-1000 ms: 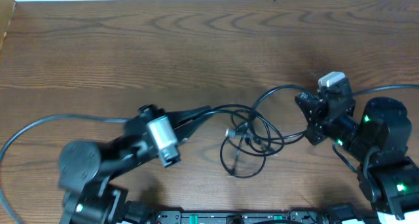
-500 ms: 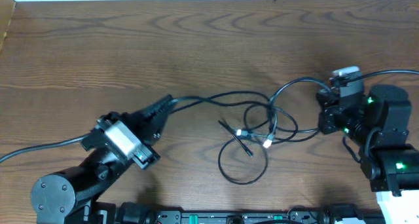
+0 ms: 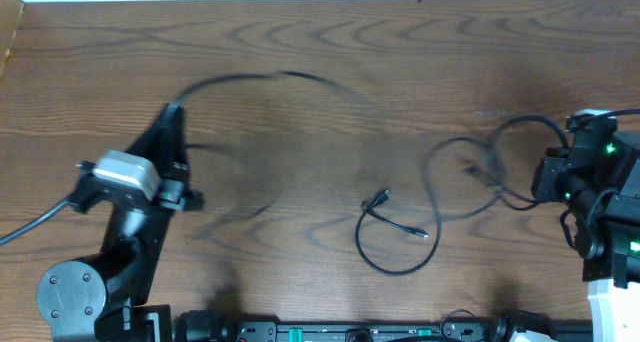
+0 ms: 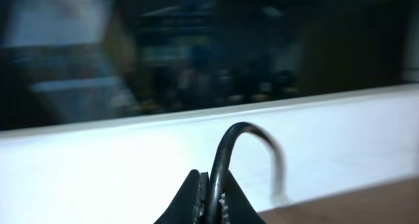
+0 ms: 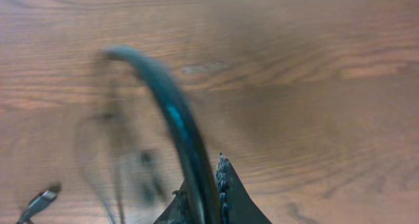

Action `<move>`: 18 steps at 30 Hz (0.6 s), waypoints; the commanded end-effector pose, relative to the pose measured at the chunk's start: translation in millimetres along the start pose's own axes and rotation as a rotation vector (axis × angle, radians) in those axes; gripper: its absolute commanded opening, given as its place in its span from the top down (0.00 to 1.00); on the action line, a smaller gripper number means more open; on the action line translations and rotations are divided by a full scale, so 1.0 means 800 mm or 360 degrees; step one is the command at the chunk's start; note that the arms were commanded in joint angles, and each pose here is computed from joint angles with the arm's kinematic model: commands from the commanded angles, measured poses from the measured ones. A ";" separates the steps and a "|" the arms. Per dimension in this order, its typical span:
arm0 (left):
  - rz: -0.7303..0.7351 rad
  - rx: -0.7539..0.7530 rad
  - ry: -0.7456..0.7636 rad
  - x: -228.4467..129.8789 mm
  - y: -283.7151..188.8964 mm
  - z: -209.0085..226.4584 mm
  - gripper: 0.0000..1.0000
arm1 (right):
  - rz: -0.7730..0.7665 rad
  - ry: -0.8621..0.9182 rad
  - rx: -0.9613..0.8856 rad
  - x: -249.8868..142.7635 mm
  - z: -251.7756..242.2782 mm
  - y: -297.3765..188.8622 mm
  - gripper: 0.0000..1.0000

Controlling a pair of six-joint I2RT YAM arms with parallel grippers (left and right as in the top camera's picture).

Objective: Untangle cables

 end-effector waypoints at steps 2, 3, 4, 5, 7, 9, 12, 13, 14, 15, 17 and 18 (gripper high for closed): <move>-0.0093 0.0406 0.0038 0.016 -0.010 0.046 0.92 | -0.0031 0.0052 -0.0018 0.007 -0.006 -0.005 0.99; -0.0087 0.0471 0.0057 0.015 -0.011 0.055 0.93 | -0.0035 0.0052 -0.0001 0.008 -0.004 -0.005 0.99; -0.0080 0.0538 0.0072 0.014 -0.012 0.063 0.93 | -0.0038 0.0052 0.0010 0.008 -0.002 -0.005 0.99; -0.0067 0.0611 0.0092 0.011 -0.013 0.073 0.92 | -0.0040 0.0051 0.0018 0.009 -0.002 -0.005 0.99; -0.0030 0.0704 0.0152 0.006 -0.012 0.087 0.93 | -0.0041 0.0051 0.0024 0.009 -0.001 -0.005 0.99; 0.0027 0.0767 0.0207 -0.003 -0.008 0.100 0.93 | -0.0041 0.0051 0.0025 0.009 -0.001 -0.005 0.99; 0.0132 0.0843 0.0226 -0.022 0.003 0.124 0.92 | -0.0046 0.0051 0.0047 0.009 0.002 -0.005 0.99; 0.0174 0.0874 0.0220 -0.030 0.007 0.133 0.92 | -0.0047 0.0051 0.0048 0.009 0.002 -0.006 0.99; 0.0221 0.0907 0.0213 -0.040 0.010 0.144 0.92 | -0.0047 0.0051 0.0048 0.009 0.002 -0.006 0.99; 0.0284 0.0951 0.0204 -0.052 0.013 0.157 0.93 | -0.0046 0.0051 0.0048 0.009 0.002 -0.005 0.99; 0.0400 0.1040 0.0182 -0.075 0.015 0.184 0.93 | -0.0047 0.0051 0.0049 0.009 0.002 -0.006 0.99; 0.0454 0.1091 0.0169 -0.086 0.014 0.199 0.92 | -0.0047 0.0051 0.0049 0.009 0.002 -0.006 0.99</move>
Point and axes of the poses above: each gripper's point midway between its finger pads, its own y axis out along the fingers, its own z axis along the line the jaws close on, x = y × z, the point moved 3 cm from there along -y, back along the fingers, and after that the axes turned 11 degrees about -y, right-handed, at the moved point
